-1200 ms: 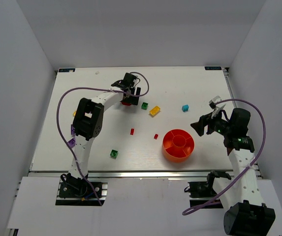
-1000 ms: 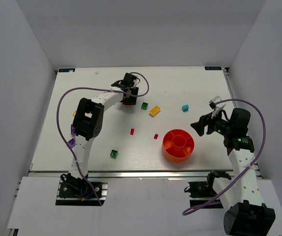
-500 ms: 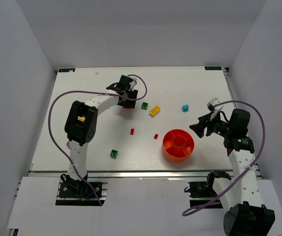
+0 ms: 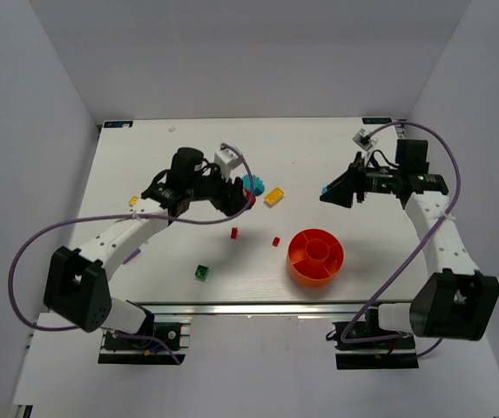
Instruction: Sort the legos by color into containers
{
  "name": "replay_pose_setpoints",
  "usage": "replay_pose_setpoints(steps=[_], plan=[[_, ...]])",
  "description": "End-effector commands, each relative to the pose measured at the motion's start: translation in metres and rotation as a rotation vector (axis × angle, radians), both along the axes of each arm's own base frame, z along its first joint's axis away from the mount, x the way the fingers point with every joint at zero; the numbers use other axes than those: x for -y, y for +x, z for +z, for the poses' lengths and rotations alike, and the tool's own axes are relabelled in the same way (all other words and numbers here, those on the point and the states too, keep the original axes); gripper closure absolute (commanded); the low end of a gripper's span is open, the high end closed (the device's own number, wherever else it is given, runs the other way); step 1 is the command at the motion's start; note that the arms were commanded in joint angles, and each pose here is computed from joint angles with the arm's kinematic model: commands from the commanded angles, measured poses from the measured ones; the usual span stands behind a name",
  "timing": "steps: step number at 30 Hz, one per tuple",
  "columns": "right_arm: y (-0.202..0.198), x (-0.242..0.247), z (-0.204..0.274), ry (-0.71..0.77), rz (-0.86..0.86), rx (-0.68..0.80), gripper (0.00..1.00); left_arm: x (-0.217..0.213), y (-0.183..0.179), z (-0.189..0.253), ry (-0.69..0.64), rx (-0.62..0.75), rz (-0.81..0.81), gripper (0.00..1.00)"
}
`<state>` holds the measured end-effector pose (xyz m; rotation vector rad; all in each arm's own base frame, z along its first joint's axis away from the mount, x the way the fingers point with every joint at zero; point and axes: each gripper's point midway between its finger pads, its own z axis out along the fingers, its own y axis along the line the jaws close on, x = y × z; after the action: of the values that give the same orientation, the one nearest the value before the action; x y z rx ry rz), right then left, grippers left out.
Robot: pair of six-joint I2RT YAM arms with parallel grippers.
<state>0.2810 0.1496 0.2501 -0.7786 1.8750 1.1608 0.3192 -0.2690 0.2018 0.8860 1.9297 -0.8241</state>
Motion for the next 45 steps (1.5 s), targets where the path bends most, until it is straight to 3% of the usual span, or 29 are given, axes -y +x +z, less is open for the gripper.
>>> replay_pose_setpoints(steps=[1,4,5,6,8,21,32,45], plan=[[-0.002,-0.027,0.021,0.054,0.02,-0.146,0.32,0.014,-0.037,0.03,-0.105,0.13,-0.202,0.93],[0.002,-0.053,0.031,0.077,0.02,-0.264,0.32,0.013,-0.049,0.033,-0.108,0.138,-0.221,0.93],[0.001,-0.062,0.032,0.085,0.046,-0.286,0.27,0.015,-0.055,0.031,-0.105,0.136,-0.234,0.93],[0.002,-0.068,0.029,0.091,0.058,-0.33,0.11,0.015,-0.06,0.028,-0.09,0.146,-0.23,0.93],[-0.007,-0.08,0.024,0.104,0.123,-0.369,0.11,0.014,-0.062,0.025,-0.073,0.16,-0.226,0.93],[-0.03,-0.12,0.009,0.088,0.289,-0.473,0.11,0.03,-0.06,0.002,0.089,0.23,-0.194,0.93],[-0.019,-0.123,-0.024,-0.031,0.176,-0.512,0.25,0.038,-0.053,0.002,0.126,0.269,-0.151,0.93],[-0.007,-0.125,-0.036,-0.059,0.15,-0.518,0.28,0.038,-0.06,0.015,0.112,0.309,-0.141,0.93]])
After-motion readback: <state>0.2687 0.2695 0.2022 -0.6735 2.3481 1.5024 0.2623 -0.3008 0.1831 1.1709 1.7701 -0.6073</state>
